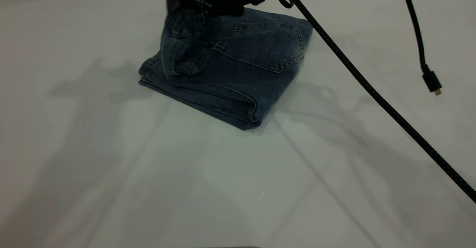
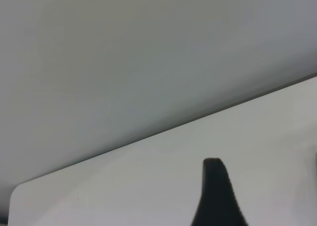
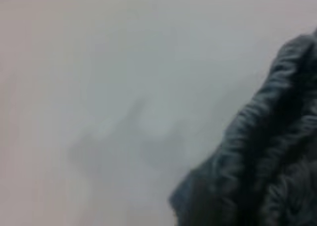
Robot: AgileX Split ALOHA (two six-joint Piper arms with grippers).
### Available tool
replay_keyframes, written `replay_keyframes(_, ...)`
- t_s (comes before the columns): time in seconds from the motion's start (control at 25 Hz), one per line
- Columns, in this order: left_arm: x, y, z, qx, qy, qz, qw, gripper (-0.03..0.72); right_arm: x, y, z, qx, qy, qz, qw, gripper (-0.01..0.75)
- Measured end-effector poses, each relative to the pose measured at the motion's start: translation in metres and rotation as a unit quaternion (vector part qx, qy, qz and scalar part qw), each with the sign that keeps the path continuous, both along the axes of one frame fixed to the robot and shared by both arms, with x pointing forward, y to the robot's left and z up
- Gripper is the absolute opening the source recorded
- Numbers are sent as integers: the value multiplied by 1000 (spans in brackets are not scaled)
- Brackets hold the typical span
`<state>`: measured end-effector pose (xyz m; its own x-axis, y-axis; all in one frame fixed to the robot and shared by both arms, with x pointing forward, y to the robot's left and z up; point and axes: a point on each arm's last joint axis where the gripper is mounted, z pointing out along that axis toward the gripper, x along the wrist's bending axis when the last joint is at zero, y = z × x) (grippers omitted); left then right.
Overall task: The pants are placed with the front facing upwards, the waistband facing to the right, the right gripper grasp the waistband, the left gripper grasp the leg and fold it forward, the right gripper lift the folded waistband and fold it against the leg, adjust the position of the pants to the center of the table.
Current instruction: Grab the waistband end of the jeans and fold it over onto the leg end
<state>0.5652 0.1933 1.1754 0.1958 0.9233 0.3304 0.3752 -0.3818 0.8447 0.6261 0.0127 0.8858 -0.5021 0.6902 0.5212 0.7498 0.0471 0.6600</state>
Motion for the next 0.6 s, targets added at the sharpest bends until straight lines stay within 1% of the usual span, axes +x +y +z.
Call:
replay_keyframes(0.08,0,0,0,0,0,0,1000,433,-3,3,6,19,0,22,1000,604)
replay_keyframes(0.16,0,0,0,0,0,0,1000,433,-6,6,12,26,-4,44,999,633)
replay_keyframes(0.24,0,0,0,1,0,0,1000,433,-8,6,15,24,1,53,998,634)
replay_keyframes(0.32,0,0,0,1,0,0,1000,433,-10,6,13,15,17,52,998,618)
replay_keyframes(0.4,0,0,0,1,0,0,1000,433,-12,8,12,-7,33,55,998,596)
replay_keyframes(0.52,0,0,0,1,0,0,1000,433,-17,24,24,-32,56,65,996,580)
replay_keyframes(0.56,0,0,0,1,0,0,1000,433,-18,31,33,-48,50,77,995,579)
replay_keyframes(0.6,-1,0,1,1,-1,0,1000,433,-19,38,43,-54,57,78,994,577)
